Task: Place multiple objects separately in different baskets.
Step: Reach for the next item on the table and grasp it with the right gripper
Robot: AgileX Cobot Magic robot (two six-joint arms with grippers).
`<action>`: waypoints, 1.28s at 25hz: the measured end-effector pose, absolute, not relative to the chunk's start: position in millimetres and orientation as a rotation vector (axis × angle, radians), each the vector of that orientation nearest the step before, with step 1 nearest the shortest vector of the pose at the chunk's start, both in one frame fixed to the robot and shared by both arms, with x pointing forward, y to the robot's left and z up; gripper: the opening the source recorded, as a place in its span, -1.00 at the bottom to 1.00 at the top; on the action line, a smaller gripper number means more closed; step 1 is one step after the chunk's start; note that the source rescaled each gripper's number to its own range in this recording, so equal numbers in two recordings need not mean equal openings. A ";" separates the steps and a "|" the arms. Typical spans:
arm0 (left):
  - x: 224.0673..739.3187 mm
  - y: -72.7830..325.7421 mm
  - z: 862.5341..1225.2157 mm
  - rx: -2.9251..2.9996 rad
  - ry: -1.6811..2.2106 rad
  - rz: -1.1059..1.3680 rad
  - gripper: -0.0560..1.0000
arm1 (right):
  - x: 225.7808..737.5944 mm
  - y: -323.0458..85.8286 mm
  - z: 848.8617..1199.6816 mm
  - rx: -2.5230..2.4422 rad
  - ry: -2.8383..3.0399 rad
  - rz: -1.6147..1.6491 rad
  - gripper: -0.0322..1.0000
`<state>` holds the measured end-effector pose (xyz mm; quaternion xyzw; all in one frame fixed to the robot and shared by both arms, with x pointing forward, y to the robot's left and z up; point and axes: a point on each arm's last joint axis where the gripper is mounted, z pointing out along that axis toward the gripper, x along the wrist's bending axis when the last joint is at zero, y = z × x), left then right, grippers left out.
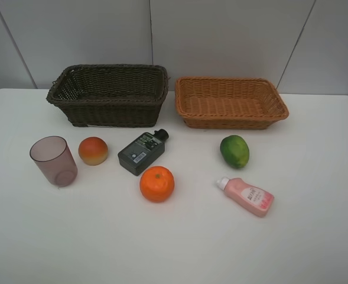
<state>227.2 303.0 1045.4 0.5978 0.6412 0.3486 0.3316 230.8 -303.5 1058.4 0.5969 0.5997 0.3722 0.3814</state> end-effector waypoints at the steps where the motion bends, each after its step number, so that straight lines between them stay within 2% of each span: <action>1: 227.2 303.0 1045.4 1.562 1.676 0.911 0.86 | 230.8 -303.5 1058.4 1.523 1.530 0.950 0.51; 32: 227.2 303.0 1045.4 1.562 1.676 0.911 0.86 | 230.8 -303.5 1058.4 1.523 1.530 0.950 0.51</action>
